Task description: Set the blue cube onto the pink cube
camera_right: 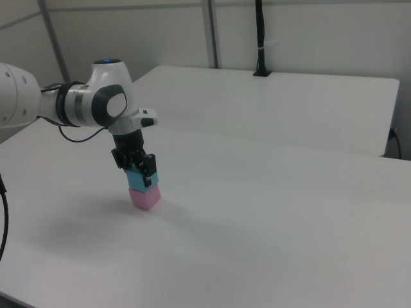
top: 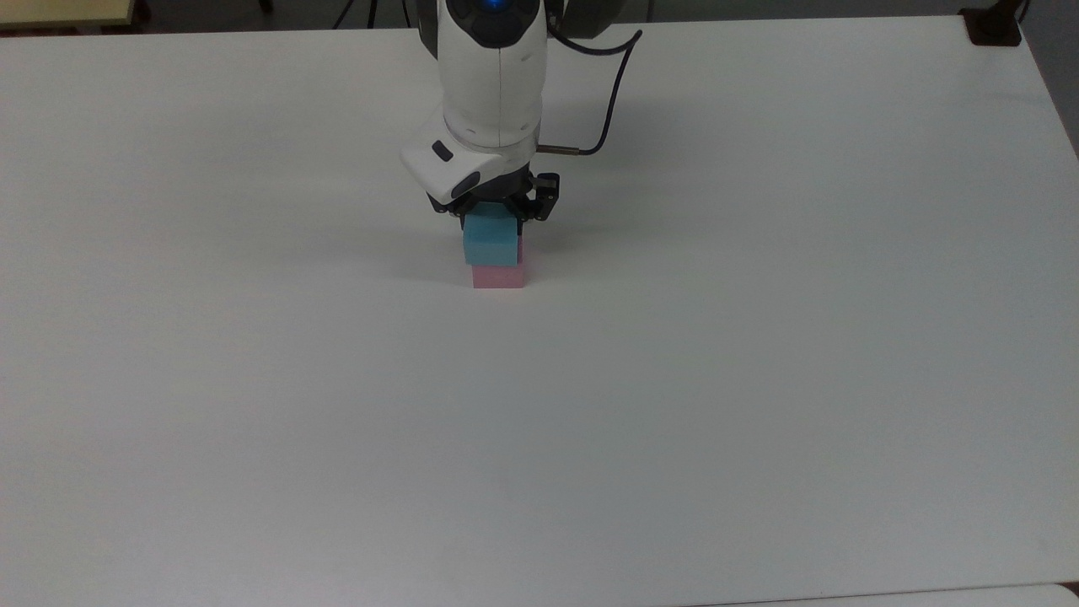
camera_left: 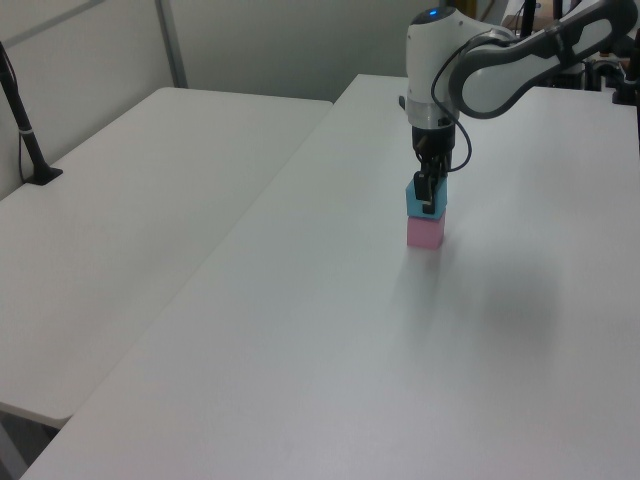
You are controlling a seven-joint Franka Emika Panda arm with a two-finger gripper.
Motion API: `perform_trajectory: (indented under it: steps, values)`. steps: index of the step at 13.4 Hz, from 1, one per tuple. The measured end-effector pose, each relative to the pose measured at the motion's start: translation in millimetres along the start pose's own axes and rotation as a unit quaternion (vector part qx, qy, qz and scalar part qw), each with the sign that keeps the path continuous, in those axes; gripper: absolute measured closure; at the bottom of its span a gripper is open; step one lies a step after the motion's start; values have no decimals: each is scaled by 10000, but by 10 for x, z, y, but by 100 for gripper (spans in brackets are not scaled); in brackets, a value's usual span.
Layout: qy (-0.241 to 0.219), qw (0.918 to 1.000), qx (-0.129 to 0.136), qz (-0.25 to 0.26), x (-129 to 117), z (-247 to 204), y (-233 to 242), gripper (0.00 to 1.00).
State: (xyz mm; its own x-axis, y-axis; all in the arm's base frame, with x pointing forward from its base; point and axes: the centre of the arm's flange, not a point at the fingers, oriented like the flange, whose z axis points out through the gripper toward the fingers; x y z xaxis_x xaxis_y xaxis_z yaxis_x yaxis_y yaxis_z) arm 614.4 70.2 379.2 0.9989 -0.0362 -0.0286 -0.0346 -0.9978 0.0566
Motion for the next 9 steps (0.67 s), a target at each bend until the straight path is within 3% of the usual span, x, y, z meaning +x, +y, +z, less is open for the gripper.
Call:
perform_trajectory:
  steps: [1, 4, 7, 9]
  values:
    - [23, 10000, -13, 17, 7, 3, -5, 37]
    - [20, 10000, -16, 35, 8, 8, -3, 2]
    - [110, 9999, -7, 107, 47, -107, 40, 0]
    - [39, 9993, -63, 359, 78, -529, 215, 0]
